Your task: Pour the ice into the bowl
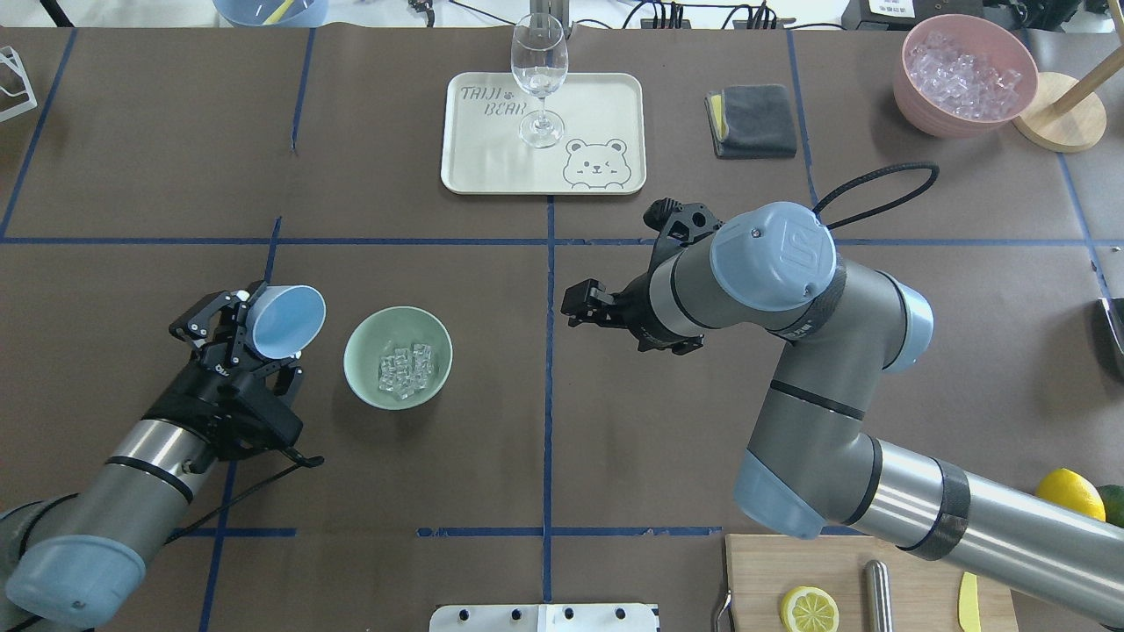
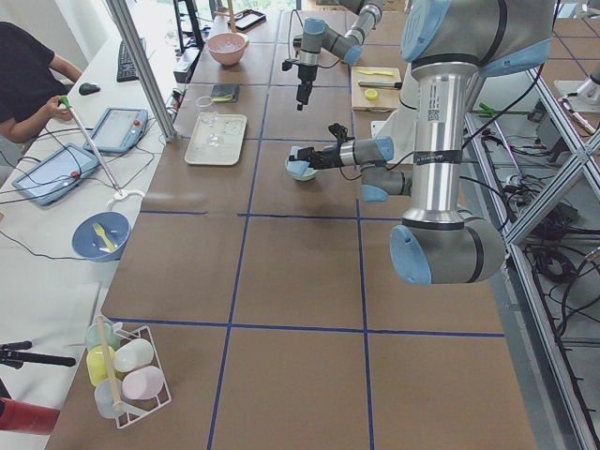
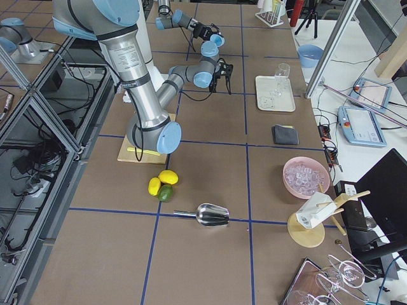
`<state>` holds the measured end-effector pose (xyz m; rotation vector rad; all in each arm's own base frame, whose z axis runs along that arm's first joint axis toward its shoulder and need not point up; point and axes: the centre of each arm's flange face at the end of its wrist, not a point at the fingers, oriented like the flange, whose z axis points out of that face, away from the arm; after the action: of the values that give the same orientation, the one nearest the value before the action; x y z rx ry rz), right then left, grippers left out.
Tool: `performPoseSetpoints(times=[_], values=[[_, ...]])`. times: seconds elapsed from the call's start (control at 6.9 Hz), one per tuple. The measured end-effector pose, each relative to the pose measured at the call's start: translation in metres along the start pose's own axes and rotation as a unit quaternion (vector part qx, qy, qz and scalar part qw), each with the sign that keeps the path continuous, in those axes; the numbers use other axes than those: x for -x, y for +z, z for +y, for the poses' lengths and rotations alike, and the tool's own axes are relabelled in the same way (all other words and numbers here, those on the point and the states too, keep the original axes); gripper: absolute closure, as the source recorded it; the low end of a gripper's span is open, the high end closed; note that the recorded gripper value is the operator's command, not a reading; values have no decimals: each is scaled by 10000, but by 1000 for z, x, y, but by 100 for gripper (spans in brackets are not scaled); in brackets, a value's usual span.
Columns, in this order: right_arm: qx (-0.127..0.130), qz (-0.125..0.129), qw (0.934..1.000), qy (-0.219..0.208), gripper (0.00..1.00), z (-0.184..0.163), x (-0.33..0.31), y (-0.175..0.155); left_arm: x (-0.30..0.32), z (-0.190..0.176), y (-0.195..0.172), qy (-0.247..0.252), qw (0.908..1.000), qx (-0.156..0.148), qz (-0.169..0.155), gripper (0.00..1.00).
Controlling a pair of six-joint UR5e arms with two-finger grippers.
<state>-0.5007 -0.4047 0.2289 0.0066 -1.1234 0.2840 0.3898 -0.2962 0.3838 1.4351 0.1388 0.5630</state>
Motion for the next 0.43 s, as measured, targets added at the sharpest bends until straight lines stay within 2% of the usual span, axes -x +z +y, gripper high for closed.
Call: performPoseSetpoints(times=[0.29, 0.43], values=[[62, -25, 10000, -56, 0, 13, 31, 16, 39, 26, 11, -1122, 9933, 211, 153, 100], [54, -19, 10000, -62, 0, 20, 61, 34, 59, 43, 17, -1383, 9897, 354, 87, 100]])
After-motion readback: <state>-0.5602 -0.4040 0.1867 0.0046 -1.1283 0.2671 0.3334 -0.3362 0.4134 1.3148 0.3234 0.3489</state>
